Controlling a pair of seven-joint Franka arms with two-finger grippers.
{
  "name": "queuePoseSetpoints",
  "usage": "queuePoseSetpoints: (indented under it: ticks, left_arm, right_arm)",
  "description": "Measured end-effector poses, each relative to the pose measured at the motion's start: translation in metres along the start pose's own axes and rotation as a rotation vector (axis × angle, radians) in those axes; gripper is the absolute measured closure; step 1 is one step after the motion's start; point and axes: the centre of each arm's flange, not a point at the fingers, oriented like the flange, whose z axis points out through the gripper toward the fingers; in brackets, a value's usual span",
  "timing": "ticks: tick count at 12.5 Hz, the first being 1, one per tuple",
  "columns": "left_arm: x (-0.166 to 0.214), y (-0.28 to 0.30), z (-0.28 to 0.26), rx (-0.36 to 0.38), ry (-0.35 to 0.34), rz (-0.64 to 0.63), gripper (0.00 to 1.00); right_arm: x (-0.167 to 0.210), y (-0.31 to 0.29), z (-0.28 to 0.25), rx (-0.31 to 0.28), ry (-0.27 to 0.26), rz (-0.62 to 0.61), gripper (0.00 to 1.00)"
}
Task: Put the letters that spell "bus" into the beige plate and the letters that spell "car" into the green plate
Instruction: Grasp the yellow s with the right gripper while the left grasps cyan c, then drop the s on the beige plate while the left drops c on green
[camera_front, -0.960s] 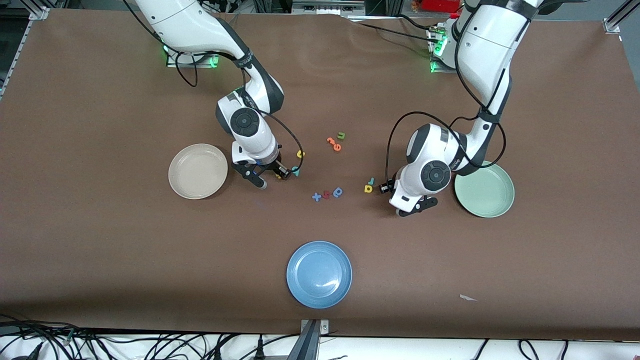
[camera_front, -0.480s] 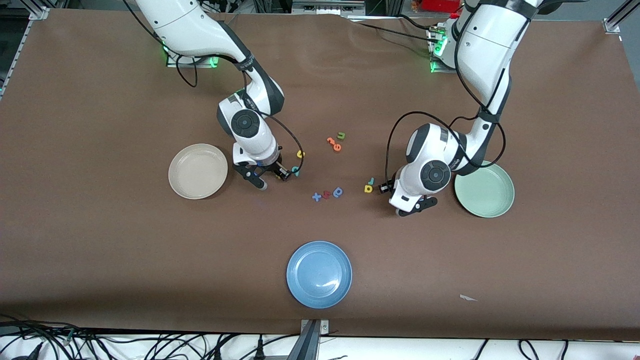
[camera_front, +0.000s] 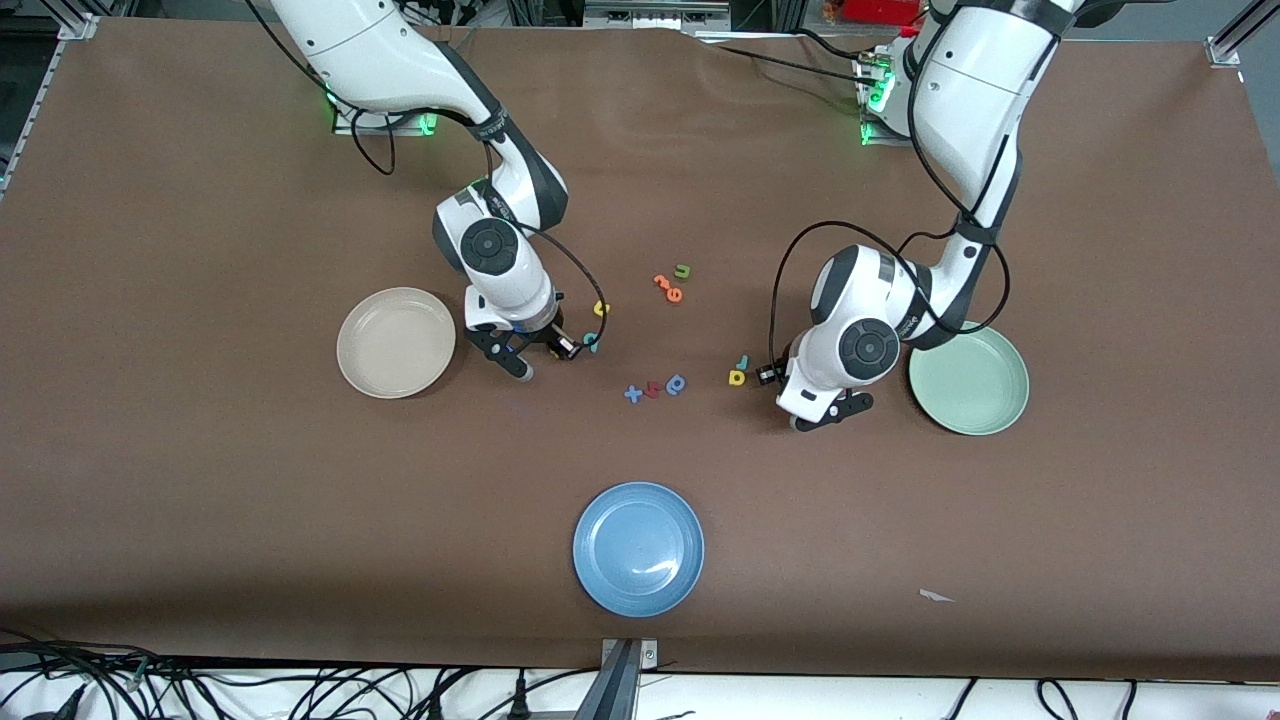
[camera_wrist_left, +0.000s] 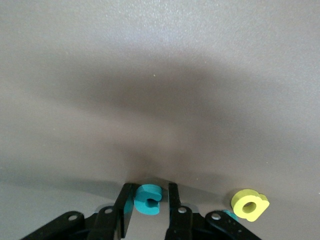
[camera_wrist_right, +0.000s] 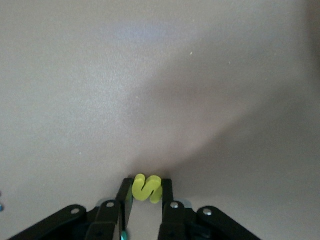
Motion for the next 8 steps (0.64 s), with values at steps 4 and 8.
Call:
queuePoseSetpoints:
  ticks: [4, 8]
  left_arm:
    - [0.000, 0.000, -0.002, -0.002, 0.003, -0.001, 0.76]
    - [0.012, -0.015, -0.055, -0.029, 0.043, -0.022, 0.76]
  right_arm:
    - [0.016, 0.000, -0.030, -0.044, 0.022, -0.050, 0.72]
    - [0.051, 0.019, -0.074, -0.146, 0.019, -0.237, 0.72]
